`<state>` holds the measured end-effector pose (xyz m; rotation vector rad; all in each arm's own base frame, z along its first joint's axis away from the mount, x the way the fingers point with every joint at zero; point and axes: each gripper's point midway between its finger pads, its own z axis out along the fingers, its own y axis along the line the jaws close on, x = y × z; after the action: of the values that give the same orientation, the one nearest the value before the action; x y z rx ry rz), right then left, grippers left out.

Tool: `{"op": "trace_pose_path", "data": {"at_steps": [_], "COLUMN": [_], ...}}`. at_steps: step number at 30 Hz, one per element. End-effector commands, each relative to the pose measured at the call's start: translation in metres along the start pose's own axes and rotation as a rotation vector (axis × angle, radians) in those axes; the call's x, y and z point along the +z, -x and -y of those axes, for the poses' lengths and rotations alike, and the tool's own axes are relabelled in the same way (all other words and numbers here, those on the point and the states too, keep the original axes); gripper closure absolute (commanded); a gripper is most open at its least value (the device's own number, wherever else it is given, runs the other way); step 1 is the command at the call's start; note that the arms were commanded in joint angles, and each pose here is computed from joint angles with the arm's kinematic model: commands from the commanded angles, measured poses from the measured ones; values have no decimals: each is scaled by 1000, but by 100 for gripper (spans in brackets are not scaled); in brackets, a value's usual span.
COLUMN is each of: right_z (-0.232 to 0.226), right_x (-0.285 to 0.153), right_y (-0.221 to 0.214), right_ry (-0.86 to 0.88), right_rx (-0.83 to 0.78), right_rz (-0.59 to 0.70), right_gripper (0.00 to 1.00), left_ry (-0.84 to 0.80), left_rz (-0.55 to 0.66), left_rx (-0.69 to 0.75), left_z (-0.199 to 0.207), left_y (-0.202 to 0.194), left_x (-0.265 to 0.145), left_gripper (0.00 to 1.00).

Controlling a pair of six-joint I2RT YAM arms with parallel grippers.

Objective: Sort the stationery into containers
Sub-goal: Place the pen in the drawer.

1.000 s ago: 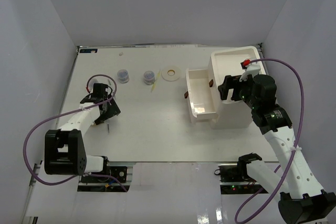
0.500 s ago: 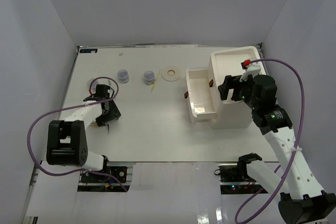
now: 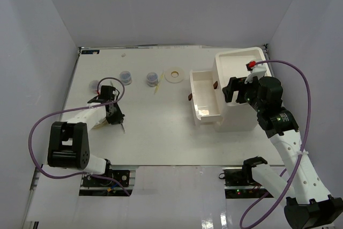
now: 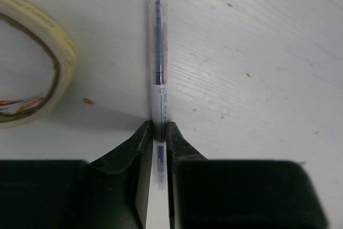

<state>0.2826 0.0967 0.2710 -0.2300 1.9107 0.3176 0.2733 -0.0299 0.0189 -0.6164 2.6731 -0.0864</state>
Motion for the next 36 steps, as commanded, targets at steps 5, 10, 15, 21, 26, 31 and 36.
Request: {"op": "trace_pose_path", "data": {"at_steps": [5, 10, 15, 21, 26, 31, 36], "right_z": [-5, -5, -4, -4, -3, -1, -1], "right_x": [-1, -2, -2, -3, -5, -6, -8], "right_y": [6, 7, 7, 7, 8, 7, 7], "right_ry": [21, 19, 18, 14, 9, -1, -1], "right_rx": [3, 3, 3, 3, 4, 1, -4], "right_rz": [32, 35, 35, 38, 43, 47, 50], "right_gripper": [10, 10, 10, 10, 10, 10, 10], "left_ry": [-203, -410, -685, -912, -963, -992, -953], "left_rz": [-62, -24, 31, 32, -8, -28, -2], "left_rx": [29, 48, 77, 107, 124, 139, 145], "left_z": [61, 133, 225, 320, 378, 414, 410], "left_y": [-25, -16, -1, -5, -17, -28, -26], "left_x": [-21, -67, -136, -190, -186, -187, -179], "left_gripper": [89, 93, 93, 93, 89, 77, 50]}}
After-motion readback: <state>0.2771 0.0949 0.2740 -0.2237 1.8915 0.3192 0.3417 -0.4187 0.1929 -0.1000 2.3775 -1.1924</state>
